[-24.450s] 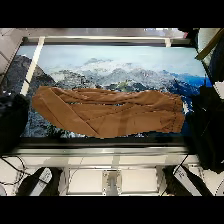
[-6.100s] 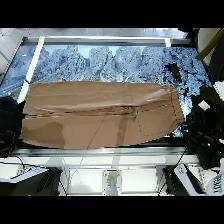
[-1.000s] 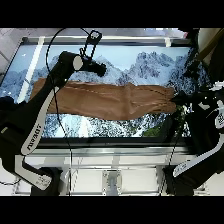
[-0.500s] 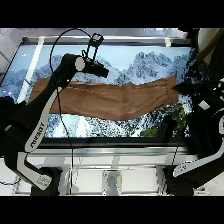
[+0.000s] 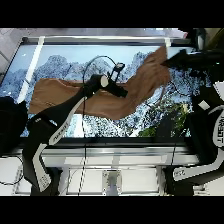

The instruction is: Fold the clothes and pants, and hang the long-sleeved shirts on hangers.

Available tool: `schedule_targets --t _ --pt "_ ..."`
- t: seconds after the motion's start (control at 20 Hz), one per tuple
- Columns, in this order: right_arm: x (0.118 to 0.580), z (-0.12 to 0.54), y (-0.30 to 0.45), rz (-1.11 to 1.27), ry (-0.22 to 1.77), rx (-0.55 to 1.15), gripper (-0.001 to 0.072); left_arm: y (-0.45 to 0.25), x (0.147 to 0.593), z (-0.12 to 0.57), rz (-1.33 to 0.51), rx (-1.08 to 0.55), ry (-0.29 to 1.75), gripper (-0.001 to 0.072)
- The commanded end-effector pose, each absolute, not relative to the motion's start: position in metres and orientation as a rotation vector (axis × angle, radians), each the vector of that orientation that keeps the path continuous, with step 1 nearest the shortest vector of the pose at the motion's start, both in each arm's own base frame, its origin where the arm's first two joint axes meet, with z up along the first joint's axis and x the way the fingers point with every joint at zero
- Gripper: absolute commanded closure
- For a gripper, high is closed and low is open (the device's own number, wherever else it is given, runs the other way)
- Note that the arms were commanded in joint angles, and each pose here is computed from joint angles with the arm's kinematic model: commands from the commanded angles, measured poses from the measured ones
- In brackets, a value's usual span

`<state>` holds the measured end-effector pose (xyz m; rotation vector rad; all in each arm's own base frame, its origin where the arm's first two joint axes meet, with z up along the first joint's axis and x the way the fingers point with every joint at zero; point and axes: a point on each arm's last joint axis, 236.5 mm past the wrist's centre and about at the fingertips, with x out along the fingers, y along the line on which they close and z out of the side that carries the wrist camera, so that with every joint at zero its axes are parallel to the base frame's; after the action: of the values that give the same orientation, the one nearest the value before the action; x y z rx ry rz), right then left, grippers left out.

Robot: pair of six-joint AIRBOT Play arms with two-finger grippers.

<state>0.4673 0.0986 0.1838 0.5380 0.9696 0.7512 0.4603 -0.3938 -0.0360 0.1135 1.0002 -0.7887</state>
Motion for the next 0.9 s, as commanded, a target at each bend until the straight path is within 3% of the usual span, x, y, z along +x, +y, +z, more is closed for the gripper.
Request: schedule_targets --t 0.0,0.25,0.5,0.7,0.75,0.8,0.85 --pt "0.47 0.176 0.162 0.726 1.008 0.46 0.068 -0.39 0.453 -0.048 -0.789 0.171 1.034 0.0695" --pt "0.484 0.125 0.251 0.686 1.08 0.474 0.0681 -0.2 0.485 0.022 -0.446 0.355 1.139 0.0694" --pt "0.486 0.037 0.364 0.663 1.157 0.57 0.068 -0.061 0.481 0.084 -0.209 0.214 1.164 0.0695" --pt "0.476 -0.009 0.458 0.671 1.104 0.706 0.0677 -0.022 0.479 0.099 -0.137 0.168 1.147 0.0695" --pt "0.473 -0.014 0.473 0.671 1.077 0.717 0.0562 -0.02 0.479 0.099 -0.134 0.166 1.146 0.0695" --pt "0.472 -0.012 0.482 0.675 1.057 0.729 0.0304 -0.02 0.479 0.099 -0.134 0.167 1.147 0.0695" --pt "0.472 -0.005 0.485 0.686 1.039 0.729 0.0229 -0.02 0.479 0.099 -0.134 0.167 1.146 0.0695"
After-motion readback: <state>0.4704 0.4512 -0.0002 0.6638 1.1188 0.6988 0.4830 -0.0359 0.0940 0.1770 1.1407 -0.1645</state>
